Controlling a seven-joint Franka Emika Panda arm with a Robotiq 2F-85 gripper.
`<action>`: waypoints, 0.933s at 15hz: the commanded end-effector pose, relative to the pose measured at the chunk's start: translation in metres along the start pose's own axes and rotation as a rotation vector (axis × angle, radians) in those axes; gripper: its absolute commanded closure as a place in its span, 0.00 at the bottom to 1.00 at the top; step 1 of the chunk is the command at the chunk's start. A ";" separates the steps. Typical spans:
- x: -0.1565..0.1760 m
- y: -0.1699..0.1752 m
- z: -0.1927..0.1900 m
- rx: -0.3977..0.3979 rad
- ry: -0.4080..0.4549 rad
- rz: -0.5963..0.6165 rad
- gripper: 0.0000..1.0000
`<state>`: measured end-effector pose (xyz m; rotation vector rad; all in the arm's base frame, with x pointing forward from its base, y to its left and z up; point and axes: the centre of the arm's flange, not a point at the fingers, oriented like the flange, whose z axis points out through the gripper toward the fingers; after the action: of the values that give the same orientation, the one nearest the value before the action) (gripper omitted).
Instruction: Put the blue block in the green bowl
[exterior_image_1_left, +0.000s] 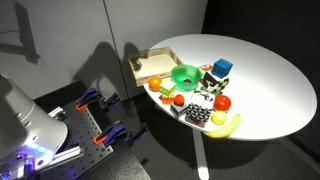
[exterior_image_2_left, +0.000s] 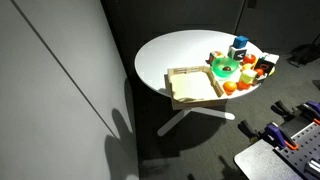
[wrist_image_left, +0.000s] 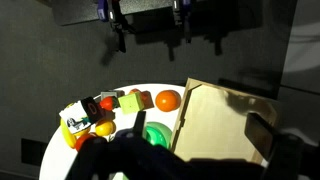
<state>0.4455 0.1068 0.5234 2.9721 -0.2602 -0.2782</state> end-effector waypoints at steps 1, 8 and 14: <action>0.000 0.000 0.000 0.000 0.001 0.000 0.00; 0.017 0.013 -0.003 0.041 -0.018 0.019 0.00; 0.036 0.030 -0.003 0.112 -0.044 0.021 0.00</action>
<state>0.4610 0.0782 0.5208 3.0227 -0.3309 -0.3203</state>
